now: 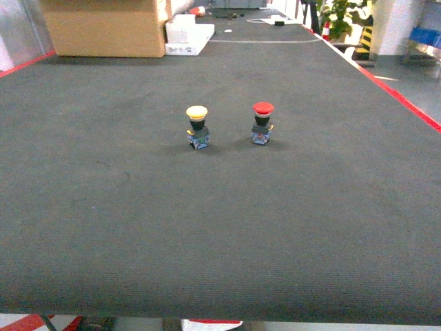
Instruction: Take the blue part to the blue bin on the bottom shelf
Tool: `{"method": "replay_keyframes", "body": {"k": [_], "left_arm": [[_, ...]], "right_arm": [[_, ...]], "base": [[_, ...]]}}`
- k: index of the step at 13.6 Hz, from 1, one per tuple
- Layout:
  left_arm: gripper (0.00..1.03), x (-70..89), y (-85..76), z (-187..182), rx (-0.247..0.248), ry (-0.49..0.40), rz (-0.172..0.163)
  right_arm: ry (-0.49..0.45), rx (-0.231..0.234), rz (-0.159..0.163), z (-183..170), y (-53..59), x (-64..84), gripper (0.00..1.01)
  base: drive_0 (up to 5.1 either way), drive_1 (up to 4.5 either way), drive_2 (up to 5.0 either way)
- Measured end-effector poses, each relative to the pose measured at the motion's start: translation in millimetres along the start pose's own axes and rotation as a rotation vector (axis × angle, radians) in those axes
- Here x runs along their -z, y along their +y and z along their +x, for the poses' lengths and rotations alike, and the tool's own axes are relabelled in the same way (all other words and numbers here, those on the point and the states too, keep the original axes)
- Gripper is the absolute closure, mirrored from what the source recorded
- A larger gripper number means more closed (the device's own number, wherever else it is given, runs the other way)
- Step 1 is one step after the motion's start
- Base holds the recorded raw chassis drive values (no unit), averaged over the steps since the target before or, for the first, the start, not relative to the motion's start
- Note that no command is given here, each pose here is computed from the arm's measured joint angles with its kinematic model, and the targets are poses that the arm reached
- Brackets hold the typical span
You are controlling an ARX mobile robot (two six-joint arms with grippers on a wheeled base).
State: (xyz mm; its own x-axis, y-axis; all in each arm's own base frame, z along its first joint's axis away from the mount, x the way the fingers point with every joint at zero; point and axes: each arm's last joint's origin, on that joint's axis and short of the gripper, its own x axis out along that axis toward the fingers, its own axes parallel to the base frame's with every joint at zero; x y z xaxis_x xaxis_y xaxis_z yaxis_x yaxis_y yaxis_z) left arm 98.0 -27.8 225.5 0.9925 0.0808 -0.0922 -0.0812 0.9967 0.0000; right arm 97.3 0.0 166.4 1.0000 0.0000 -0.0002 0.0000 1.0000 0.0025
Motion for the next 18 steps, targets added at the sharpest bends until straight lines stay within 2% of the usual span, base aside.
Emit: {"method": "replay_keyframes", "body": {"k": [18], "left_arm": [[0.6, -0.4, 0.1, -0.1, 0.0, -0.002, -0.001]], "right_arm": [[-0.001, 0.0, 0.0, 0.0, 0.0, -0.1, 0.03]], "base": [[-1.5, -1.52, -1.5]]}}
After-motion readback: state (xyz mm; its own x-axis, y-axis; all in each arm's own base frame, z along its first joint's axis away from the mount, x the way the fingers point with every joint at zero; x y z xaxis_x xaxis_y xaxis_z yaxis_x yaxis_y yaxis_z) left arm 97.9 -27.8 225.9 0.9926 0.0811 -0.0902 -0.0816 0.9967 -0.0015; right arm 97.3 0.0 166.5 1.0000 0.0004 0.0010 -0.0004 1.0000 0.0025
